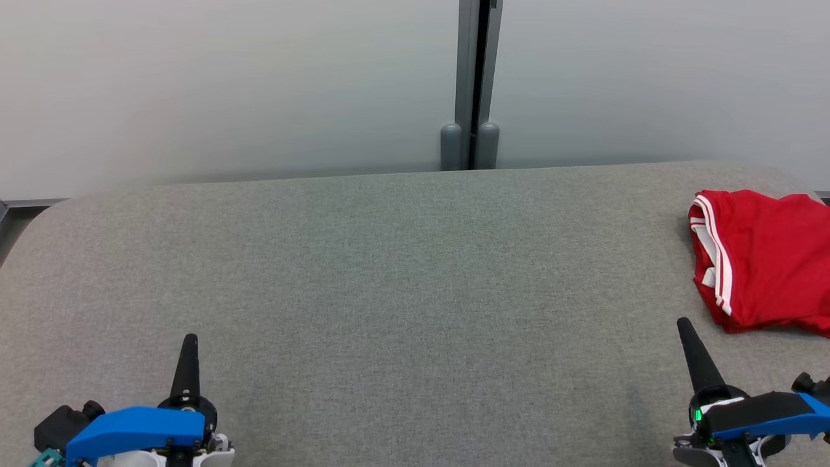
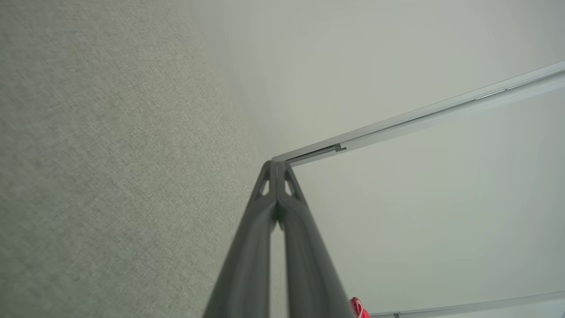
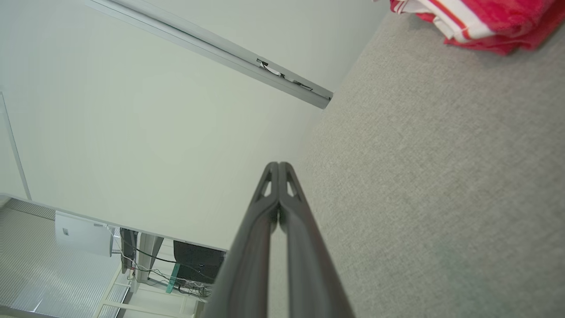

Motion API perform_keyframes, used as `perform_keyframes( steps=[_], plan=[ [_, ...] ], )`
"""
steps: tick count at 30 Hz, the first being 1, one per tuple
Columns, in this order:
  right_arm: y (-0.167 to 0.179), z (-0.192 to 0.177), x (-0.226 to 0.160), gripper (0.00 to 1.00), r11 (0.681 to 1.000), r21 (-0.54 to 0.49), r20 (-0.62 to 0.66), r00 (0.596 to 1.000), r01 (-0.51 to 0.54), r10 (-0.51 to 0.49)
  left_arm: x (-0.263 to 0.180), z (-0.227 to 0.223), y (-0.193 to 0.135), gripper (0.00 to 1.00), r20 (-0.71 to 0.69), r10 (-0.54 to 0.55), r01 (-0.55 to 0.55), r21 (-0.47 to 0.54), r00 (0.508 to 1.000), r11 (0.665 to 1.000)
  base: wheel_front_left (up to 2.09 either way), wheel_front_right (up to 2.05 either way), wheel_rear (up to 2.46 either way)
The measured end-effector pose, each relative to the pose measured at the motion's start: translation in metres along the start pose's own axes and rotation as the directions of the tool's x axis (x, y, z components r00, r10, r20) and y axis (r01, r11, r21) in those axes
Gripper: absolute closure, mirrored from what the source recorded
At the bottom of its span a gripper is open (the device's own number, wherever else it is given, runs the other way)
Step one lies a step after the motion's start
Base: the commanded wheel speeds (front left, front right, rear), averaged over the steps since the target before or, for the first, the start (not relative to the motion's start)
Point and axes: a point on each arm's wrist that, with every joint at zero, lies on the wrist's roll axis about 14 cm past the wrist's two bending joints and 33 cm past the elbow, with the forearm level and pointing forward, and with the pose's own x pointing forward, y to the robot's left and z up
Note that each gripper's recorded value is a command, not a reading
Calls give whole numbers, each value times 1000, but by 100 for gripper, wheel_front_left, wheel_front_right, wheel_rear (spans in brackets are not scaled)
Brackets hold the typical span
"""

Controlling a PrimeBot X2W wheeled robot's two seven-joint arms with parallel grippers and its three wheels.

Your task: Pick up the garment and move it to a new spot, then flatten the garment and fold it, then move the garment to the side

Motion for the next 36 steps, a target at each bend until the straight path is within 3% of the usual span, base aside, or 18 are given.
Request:
perform_keyframes(
  steps=[36],
  plan=[
    [13,4,9,100,952,303,22,999,-50,45,6,16,-23,100,37,-81,88,-288,996,954,0,0,0]
  ],
)
